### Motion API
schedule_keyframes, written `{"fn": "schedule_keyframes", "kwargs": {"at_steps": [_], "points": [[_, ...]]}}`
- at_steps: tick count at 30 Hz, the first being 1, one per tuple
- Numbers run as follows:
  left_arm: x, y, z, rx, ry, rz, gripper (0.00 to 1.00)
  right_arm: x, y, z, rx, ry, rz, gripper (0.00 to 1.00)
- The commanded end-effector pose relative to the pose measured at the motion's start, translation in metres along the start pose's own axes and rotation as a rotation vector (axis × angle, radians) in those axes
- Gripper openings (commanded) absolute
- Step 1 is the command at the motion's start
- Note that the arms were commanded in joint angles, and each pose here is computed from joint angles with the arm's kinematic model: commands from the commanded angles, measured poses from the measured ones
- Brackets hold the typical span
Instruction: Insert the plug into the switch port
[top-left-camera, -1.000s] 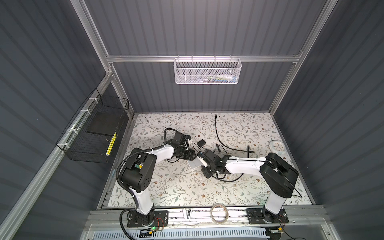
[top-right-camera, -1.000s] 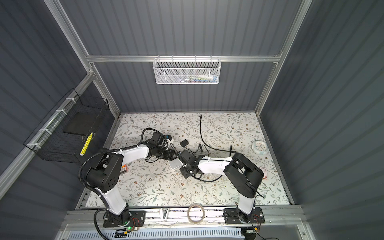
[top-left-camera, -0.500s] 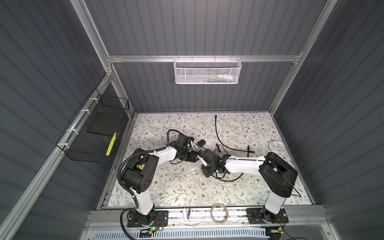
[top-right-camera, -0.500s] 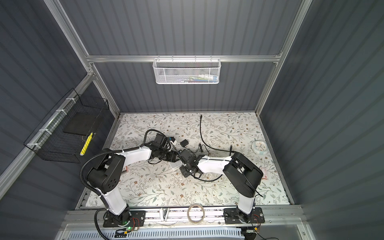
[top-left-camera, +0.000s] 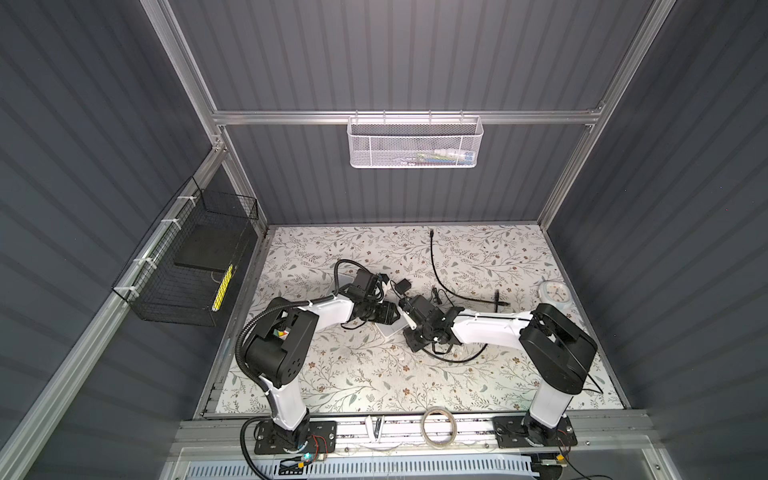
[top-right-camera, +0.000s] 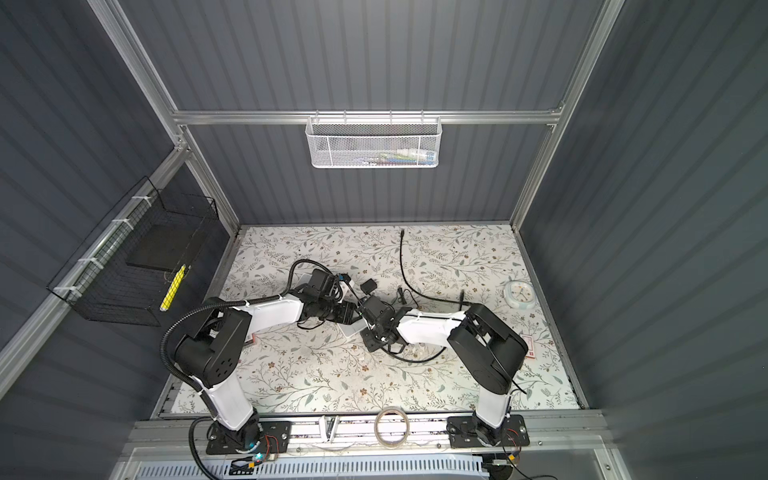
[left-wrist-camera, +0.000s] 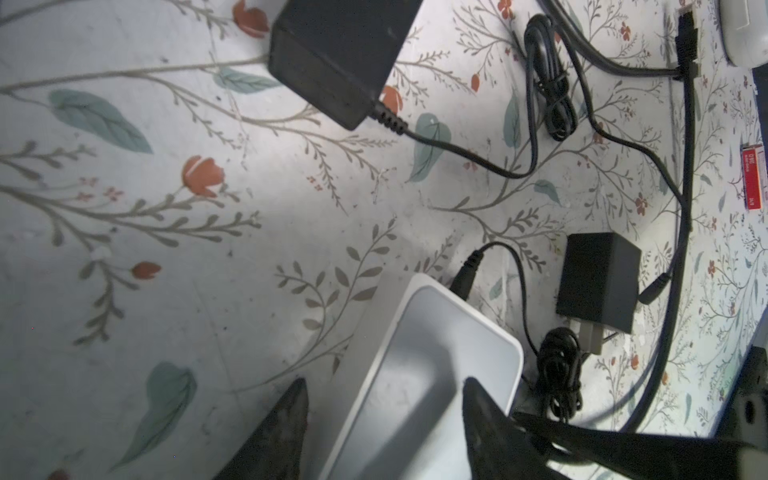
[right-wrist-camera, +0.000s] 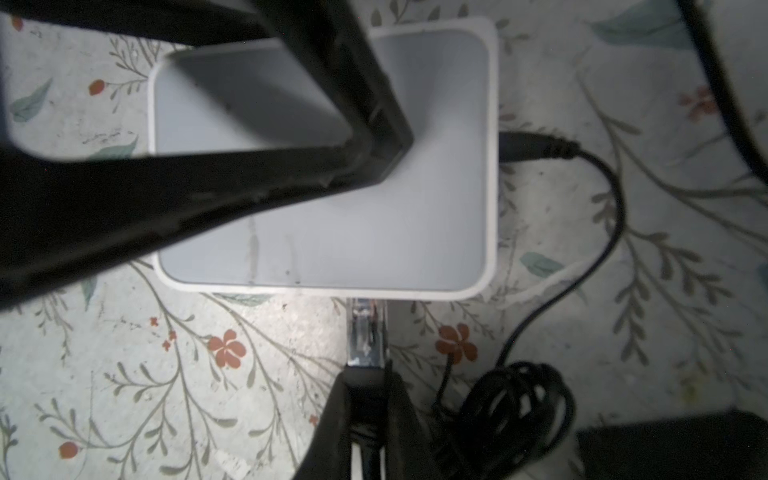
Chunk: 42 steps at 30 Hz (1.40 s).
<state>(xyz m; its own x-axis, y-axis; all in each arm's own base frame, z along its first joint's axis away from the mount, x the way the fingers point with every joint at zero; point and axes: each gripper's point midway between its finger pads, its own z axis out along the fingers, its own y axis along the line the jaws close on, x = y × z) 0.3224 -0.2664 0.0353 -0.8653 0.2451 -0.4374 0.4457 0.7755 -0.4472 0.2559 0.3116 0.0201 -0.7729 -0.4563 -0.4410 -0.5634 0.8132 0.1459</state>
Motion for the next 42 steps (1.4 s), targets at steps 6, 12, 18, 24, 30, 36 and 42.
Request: {"fn": "schedule_keyframes", "kwargs": {"at_steps": [6, 12, 18, 24, 30, 36, 42], "points": [[0.042, 0.009, 0.013, -0.019, 0.128, -0.067, 0.59, -0.002, 0.005, -0.002, -0.038, -0.012, 0.030, 0.00], [0.045, 0.010, 0.015, -0.022, 0.135, -0.073, 0.58, 0.002, 0.004, 0.003, -0.047, 0.001, 0.066, 0.00], [0.047, 0.010, 0.017, -0.015, 0.139, -0.080, 0.58, 0.003, 0.001, 0.004, -0.043, 0.003, 0.095, 0.00], [0.049, 0.010, 0.019, -0.011, 0.146, -0.089, 0.57, 0.002, -0.002, 0.003, -0.049, 0.001, 0.120, 0.00], [0.051, 0.008, 0.022, 0.007, 0.152, -0.100, 0.57, 0.000, -0.003, 0.004, -0.062, 0.000, 0.133, 0.00], [0.052, 0.005, 0.024, 0.021, 0.158, -0.099, 0.57, -0.002, -0.004, 0.005, -0.078, -0.016, 0.106, 0.00], [0.055, 0.003, 0.027, 0.032, 0.165, -0.101, 0.56, -0.006, -0.010, 0.005, -0.060, -0.029, 0.052, 0.00]]}}
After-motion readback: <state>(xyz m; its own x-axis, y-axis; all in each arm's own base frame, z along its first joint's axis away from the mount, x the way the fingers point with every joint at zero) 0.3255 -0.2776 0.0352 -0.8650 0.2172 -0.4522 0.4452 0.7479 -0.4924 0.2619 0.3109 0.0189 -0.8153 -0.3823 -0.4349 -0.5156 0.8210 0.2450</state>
